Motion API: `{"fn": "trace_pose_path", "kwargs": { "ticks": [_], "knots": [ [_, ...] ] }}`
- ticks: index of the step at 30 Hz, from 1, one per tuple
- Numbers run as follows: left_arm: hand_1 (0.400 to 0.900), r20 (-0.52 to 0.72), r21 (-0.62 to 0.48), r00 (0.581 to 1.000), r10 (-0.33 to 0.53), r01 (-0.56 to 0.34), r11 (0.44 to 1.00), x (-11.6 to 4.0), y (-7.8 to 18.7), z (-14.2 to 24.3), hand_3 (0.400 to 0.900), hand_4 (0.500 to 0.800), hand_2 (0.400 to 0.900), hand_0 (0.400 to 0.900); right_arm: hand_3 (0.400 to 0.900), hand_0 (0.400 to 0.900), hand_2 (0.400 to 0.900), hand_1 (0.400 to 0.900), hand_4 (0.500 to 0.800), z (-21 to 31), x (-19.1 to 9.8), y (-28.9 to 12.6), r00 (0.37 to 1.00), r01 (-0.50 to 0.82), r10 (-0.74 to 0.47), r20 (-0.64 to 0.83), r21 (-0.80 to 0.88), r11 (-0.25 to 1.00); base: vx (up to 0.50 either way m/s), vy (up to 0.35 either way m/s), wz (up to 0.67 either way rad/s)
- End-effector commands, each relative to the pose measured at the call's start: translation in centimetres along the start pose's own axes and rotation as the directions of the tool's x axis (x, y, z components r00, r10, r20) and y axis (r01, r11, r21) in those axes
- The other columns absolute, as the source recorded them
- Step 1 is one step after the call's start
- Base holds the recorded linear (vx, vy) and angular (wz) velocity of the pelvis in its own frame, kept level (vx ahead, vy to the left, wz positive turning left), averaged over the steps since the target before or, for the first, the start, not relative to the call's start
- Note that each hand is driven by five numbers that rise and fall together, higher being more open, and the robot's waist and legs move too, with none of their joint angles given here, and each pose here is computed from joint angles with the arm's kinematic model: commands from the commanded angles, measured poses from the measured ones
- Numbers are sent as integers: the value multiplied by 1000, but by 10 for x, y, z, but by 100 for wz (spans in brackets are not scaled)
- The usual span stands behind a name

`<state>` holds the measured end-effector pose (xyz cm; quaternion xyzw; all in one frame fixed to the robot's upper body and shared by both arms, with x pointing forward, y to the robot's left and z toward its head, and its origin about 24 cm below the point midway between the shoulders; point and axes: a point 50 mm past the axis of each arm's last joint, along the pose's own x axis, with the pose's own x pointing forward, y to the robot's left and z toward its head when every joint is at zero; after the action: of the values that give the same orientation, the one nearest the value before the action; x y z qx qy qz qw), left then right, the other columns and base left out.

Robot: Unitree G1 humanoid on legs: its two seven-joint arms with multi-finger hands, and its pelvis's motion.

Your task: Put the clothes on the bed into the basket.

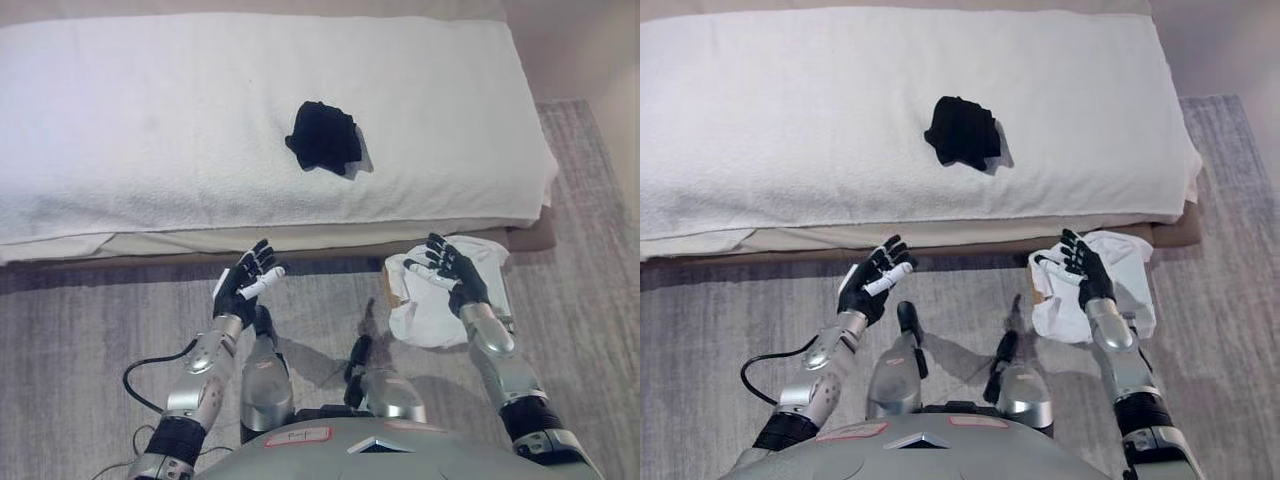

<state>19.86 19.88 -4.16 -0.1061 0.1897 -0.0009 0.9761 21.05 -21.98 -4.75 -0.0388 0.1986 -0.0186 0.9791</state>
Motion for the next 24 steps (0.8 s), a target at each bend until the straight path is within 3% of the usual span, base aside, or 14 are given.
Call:
{"fn": "trace_pose_path", "kwargs": {
  "ticks": [1,9,13,18,24],
  "knots": [
    [900,217,19,975,-47,44,999,6,-6,45,900,800,900,900,900,900,900,900,800,38,7,-6,983,3,0,185,-18,1000,402,331,-3],
    [900,215,96,975,-58,38,995,5,-1,53,900,800,900,900,900,900,900,900,800,38,13,18,982,-64,60,180,15,998,373,469,17],
    [900,202,93,977,-71,53,994,4,-3,49,900,800,900,900,900,900,900,900,800,31,10,20,986,-78,80,147,-18,997,327,226,18],
    [900,171,96,980,-98,83,992,6,-9,41,900,800,900,900,900,900,900,900,800,35,10,8,986,-15,17,165,-18,1000,238,21,8],
    [900,189,138,977,-98,72,988,7,-6,46,900,800,900,900,900,900,900,900,800,31,4,-7,986,85,-69,154,-94,992,277,-216,46]
  ]
}}
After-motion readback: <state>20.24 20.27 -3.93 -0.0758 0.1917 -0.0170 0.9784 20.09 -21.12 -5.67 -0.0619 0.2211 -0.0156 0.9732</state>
